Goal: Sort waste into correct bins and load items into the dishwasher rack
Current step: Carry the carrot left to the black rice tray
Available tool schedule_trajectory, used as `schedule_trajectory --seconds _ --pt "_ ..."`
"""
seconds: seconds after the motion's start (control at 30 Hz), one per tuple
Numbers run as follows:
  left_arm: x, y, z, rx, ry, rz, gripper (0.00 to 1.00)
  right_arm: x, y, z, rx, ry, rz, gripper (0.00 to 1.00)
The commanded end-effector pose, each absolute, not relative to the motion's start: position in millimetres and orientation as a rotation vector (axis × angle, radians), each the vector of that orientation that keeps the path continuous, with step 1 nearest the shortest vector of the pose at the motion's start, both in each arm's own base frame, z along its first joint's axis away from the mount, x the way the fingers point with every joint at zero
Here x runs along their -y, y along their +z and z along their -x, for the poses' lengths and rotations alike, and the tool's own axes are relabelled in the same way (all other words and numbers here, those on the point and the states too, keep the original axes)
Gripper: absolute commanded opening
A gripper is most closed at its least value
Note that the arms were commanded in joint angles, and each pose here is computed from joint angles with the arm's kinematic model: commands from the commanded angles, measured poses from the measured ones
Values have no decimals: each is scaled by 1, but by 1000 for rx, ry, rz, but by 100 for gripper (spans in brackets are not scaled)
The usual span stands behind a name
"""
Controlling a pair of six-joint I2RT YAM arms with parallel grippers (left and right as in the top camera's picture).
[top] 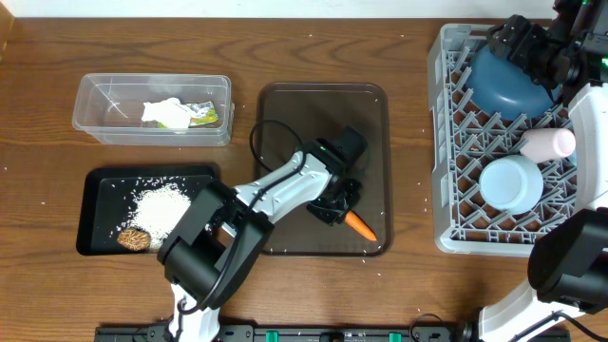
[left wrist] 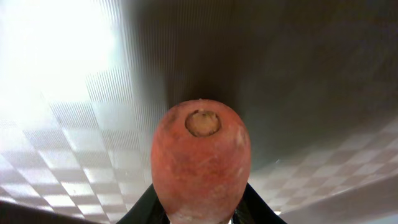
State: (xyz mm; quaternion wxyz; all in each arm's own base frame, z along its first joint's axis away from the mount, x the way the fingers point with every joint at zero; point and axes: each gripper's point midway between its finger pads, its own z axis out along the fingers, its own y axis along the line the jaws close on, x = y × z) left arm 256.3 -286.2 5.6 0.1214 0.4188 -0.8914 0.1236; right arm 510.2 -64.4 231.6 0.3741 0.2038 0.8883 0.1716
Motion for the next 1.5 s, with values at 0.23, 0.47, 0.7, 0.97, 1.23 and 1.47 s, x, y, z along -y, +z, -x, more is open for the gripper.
schedule_trajectory --seconds 0.23,0.47,0.7,0.97,1.23,1.47 --pt "235 55 -311 2732 553 -1238 10 72 234 -509 -2264 441 -542 99" --pt "183 96 -330 2750 608 -1401 11 72 234 -509 -2264 442 -542 99" --pt "92 124 -336 2674 546 -1712 11 72 234 -509 -2264 442 -542 99" --pt "-22 122 -333 2506 431 -2043 11 72 234 -509 -2264 441 -542 99" --pt "-98 116 -313 2350 314 -2292 15 72 234 -509 -2264 441 -542 99" --pt "-116 91 -287 2213 239 -2343 16 72 234 -509 -2264 441 -542 99"
